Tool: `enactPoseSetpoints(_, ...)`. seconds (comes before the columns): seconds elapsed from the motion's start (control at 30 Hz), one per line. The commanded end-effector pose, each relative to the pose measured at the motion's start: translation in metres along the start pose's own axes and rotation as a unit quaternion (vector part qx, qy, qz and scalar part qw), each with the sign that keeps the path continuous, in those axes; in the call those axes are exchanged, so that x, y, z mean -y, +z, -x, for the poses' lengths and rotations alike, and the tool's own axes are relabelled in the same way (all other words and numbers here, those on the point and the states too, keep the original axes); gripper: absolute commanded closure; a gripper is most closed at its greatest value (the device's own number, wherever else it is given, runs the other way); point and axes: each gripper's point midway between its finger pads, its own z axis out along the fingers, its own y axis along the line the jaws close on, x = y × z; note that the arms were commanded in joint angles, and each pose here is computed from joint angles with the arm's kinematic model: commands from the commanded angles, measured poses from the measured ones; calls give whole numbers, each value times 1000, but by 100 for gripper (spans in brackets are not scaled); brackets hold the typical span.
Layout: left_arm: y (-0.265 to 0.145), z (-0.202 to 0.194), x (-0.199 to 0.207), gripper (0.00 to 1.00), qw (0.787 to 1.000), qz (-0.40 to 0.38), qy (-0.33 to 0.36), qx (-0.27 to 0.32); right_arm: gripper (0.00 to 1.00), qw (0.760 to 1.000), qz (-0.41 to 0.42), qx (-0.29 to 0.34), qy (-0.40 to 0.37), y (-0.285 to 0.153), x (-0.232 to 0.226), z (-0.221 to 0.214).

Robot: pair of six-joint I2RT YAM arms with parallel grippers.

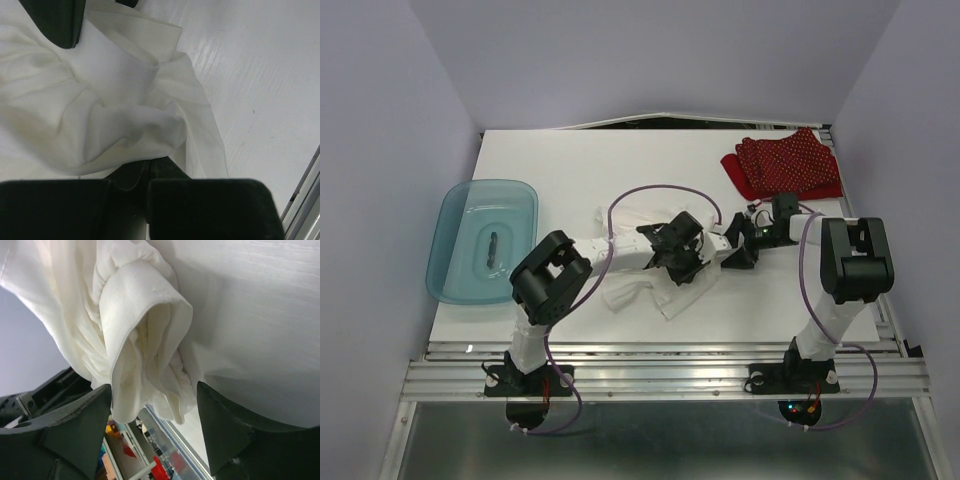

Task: Fold and stack the skirts
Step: Fold the skirt

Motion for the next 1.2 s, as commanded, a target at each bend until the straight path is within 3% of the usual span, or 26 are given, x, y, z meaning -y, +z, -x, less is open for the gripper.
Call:
enactPoseSetpoints(0.0, 1, 10, 1, 96, 1000, 13, 23, 11, 30, 1000, 5, 4, -21, 12, -5, 6)
enactPoseSetpoints(0.07, 1, 12, 1, 96, 999, 15, 27, 13, 37, 1000, 1, 6, -24, 13, -2, 7)
enactPoseSetpoints(0.2, -12, 22, 0, 92, 999, 27, 27, 29, 69, 999, -11, 2, -29, 14, 7, 2)
enactPoseSetpoints(0.27, -26, 36, 3, 83, 998, 26, 30, 56, 84, 999, -15, 2, -40, 14, 10, 2)
enactPoseSetpoints(0.3, -49, 55, 4, 81, 995, 28, 24, 91, 96, 999, -16, 2, -42, 14, 10, 2)
enactPoseSetpoints(0.33, -62, 68, 3, 75, 992, 29, 21, 117, 99, 999, -18, 3, -49, 14, 11, 3)
enactPoseSetpoints(0.47, -126, 120, -16, 57, 976, 68, 4, 208, 99, 998, -16, 8, -60, 14, 9, 6)
enactPoseSetpoints(0.63, -150, 168, -46, 50, 964, 107, 4, 242, 99, 996, -17, 24, -79, 11, 5, 10)
enactPoseSetpoints(0.8, -98, 168, -71, 48, 976, 94, -36, 193, 99, 994, -24, 35, -99, 10, 3, 12)
enactPoseSetpoints(1.17, -28, 152, -77, 41, 986, 41, -61, 151, 99, 991, -33, 47, -121, 11, 0, 10)
